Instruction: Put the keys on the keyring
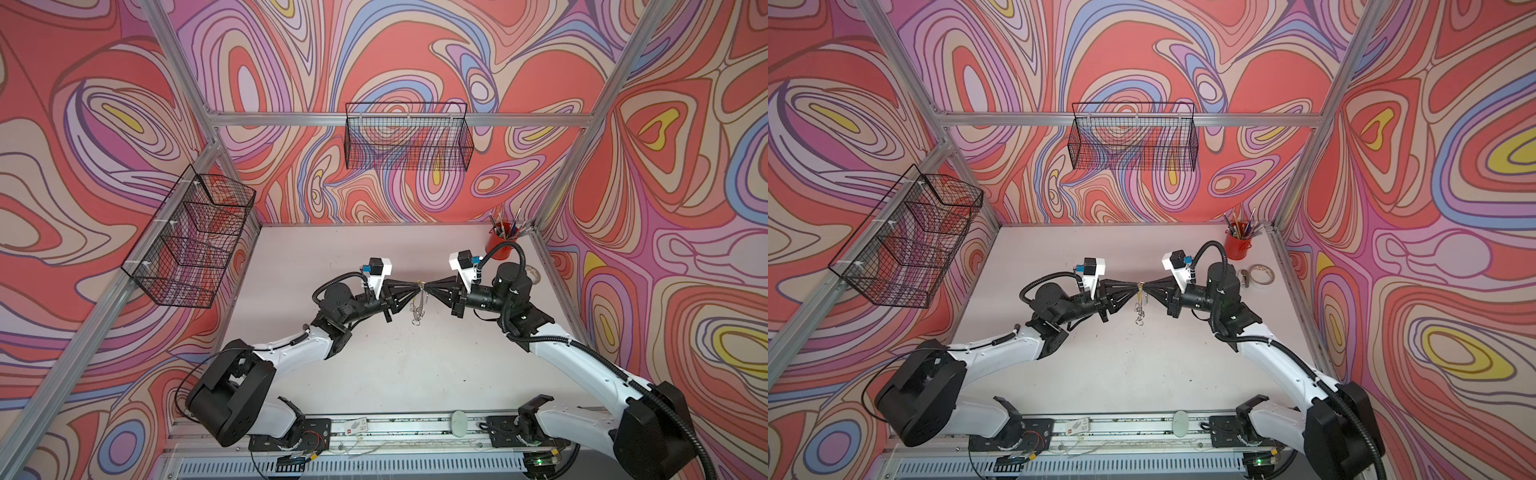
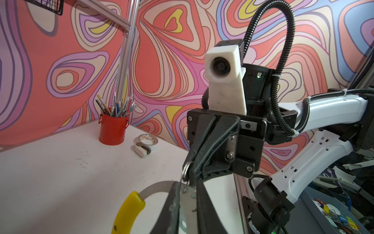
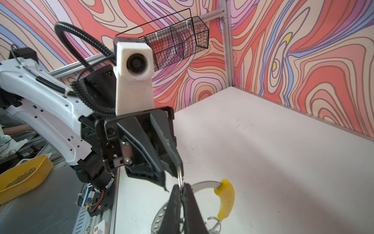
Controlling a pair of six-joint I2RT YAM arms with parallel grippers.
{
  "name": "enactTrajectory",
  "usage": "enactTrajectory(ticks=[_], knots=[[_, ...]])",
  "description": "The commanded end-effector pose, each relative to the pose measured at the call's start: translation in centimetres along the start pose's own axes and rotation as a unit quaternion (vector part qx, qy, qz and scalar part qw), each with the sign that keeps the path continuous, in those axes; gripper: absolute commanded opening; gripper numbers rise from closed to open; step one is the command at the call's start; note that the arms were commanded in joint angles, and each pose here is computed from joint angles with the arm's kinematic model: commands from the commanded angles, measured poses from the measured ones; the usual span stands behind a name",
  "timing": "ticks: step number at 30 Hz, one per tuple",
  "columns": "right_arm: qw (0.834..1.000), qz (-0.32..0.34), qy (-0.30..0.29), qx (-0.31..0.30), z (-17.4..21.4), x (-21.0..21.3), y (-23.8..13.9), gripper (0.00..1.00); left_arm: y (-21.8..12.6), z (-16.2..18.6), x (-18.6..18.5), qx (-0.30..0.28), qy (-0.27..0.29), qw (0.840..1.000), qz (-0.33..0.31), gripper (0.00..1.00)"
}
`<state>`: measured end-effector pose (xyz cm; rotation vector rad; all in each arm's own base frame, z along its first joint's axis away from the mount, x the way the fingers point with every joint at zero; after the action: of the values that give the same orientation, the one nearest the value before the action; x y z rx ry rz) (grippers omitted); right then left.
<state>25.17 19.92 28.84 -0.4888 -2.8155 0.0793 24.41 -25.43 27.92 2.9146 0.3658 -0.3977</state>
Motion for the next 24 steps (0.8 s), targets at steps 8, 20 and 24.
enactTrajectory(ticks=[8, 20, 24], knots=[[0.997, 0.014, -0.077, 0.01, -0.4, -0.1, -0.3, 0.0, -3.7, -1.4, -3.1, 0.246, 0.112, 0.962, -0.026, 0.55], [0.996, -0.017, -0.091, 0.015, -0.2, 0.8, -0.4, 0.0, -0.3, -4.1, -1.7, 0.361, 0.146, 0.921, 0.022, 0.42], [0.996, -0.024, -0.09, 0.015, -0.2, 0.9, -0.3, 0.0, 1.2, -3.9, -0.8, 0.383, 0.141, 0.913, 0.025, 0.41]])
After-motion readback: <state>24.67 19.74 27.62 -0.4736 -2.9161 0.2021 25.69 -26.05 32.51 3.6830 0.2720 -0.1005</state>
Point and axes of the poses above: each gripper's point midway between its finger pads, its own y axis out along the fingers, its own x axis along the line the jaws close on, z = x × y, the point moved 6 cm from there along -y, back along the fingers, and after that the axes turned 2 degrees about y, right-handed, at the moved point
